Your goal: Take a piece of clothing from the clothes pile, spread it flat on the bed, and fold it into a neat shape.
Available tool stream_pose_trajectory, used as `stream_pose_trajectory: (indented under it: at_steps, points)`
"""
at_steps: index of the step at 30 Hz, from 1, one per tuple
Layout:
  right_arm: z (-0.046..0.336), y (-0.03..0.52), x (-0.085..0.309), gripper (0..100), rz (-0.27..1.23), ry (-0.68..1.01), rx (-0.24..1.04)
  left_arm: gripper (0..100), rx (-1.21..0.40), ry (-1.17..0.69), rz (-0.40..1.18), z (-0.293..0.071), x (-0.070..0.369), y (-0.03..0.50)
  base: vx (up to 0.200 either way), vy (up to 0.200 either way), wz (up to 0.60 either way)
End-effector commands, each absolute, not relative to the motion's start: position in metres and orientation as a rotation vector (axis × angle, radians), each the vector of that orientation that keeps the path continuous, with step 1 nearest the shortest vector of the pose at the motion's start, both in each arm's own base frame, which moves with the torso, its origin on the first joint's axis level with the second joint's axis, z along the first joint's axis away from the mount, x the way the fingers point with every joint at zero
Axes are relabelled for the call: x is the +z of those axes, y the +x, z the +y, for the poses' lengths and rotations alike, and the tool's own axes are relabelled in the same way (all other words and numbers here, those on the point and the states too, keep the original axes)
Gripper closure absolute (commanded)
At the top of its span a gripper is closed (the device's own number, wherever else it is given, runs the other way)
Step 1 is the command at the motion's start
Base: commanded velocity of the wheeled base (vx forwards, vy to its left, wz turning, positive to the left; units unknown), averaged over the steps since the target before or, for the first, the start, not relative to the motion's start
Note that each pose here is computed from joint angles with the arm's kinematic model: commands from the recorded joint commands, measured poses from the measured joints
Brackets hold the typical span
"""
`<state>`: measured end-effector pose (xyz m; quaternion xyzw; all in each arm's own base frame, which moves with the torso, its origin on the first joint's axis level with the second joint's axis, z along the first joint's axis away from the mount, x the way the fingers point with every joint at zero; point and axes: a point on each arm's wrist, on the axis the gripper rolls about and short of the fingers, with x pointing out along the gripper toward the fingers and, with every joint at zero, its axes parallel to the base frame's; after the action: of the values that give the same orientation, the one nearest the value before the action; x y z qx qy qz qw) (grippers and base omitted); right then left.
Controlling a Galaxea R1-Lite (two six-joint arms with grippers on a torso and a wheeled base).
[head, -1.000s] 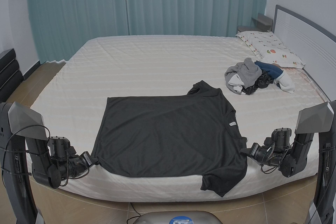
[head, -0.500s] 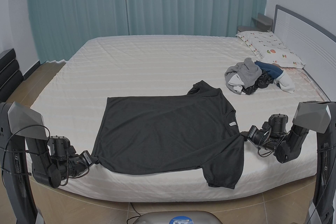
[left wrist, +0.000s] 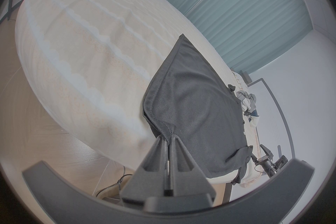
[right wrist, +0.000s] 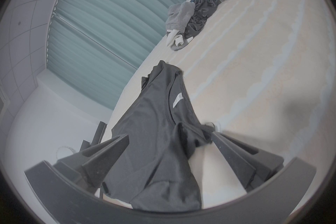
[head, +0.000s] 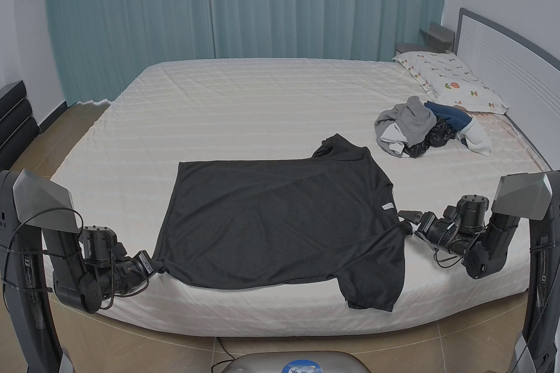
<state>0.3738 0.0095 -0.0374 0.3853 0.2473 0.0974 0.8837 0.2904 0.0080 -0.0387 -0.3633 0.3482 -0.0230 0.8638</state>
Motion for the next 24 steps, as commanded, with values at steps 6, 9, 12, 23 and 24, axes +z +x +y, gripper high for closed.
stream_pose_trajectory:
  at_steps: [6, 9, 12, 23, 24]
  points:
    - [0.003, 0.319, -0.021, 0, 0.652, 0.801, 0.331, 100, -0.047, -0.762, 0.731, 0.008, -0.039, 0.29, 0.0, 0.0, 0.0]
    - [0.012, 0.311, -0.032, 0, 0.706, 0.729, 0.363, 100, -0.047, -0.762, 0.731, 0.008, -0.039, 0.29, 0.0, 0.0, 0.0]
    - [0.019, 0.303, -0.046, 0, 0.748, 0.661, 0.392, 100, -0.047, -0.762, 0.731, 0.008, -0.039, 0.29, 0.0, 0.0, 0.0]
    - [0.032, 0.301, -0.053, 0, 0.774, 0.618, 0.428, 100, -0.048, -0.762, 0.73, 0.008, -0.039, 0.291, 0.0, 0.0, 0.0]
    - [0.033, 0.301, -0.054, 0, 0.777, 0.617, 0.426, 100, -0.047, -0.762, 0.731, 0.008, -0.039, 0.291, 0.0, 0.0, 0.0]
